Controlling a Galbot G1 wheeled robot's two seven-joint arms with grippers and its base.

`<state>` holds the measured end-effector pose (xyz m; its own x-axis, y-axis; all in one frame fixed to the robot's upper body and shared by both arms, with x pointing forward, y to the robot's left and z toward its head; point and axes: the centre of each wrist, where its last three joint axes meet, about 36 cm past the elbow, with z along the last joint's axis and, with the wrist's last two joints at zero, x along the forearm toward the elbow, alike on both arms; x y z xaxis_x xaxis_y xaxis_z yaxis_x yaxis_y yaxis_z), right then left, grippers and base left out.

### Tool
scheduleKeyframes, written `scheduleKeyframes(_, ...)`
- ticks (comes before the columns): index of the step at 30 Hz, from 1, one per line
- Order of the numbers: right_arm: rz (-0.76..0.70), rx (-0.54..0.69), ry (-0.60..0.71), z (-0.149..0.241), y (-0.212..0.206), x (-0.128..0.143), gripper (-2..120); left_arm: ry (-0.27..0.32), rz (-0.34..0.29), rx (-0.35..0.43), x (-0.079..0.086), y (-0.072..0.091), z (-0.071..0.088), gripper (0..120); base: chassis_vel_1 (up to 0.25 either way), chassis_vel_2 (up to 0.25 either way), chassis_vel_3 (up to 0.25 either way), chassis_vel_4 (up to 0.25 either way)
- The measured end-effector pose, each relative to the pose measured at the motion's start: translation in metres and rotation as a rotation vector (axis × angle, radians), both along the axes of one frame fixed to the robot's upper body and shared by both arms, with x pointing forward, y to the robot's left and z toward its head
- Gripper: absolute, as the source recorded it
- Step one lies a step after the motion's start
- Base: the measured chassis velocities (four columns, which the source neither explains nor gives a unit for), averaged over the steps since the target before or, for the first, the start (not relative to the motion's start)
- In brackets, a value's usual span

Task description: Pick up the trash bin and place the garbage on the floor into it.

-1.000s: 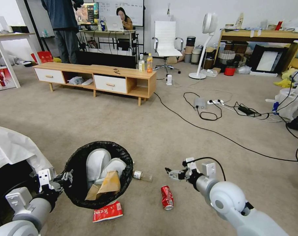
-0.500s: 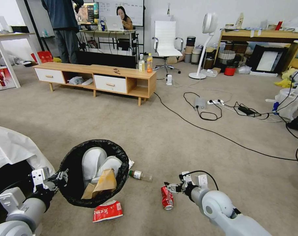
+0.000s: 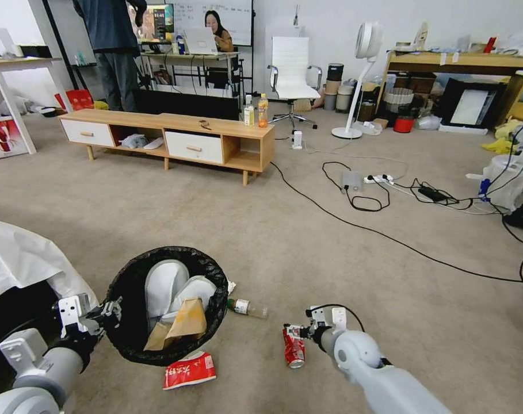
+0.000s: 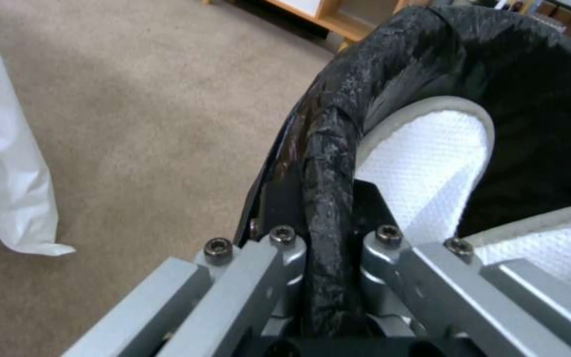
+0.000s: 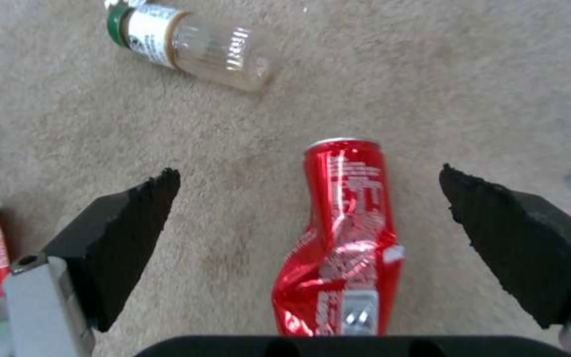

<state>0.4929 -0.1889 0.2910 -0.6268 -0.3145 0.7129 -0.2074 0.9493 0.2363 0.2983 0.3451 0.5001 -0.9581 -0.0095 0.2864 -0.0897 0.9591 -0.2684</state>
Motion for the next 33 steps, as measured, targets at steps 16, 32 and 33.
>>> scheduleKeyframes(16,-0.005,-0.071,0.019,-0.065,0.010,0.015,100,0.017,0.017,0.013,-0.004,0.003,-0.005,5,0.000,0.000,0.000,0.000)
scheduleKeyframes(32,0.013,-0.106,0.024,-0.090,-0.002,0.008,100,0.030,0.017,0.014,-0.004,-0.001,-0.011,5,0.000,0.000,0.000,0.000)
scheduleKeyframes(33,0.013,-0.106,0.024,-0.090,-0.002,0.008,100,0.030,0.017,0.014,-0.004,-0.001,-0.011,5,0.000,0.000,0.000,0.000)
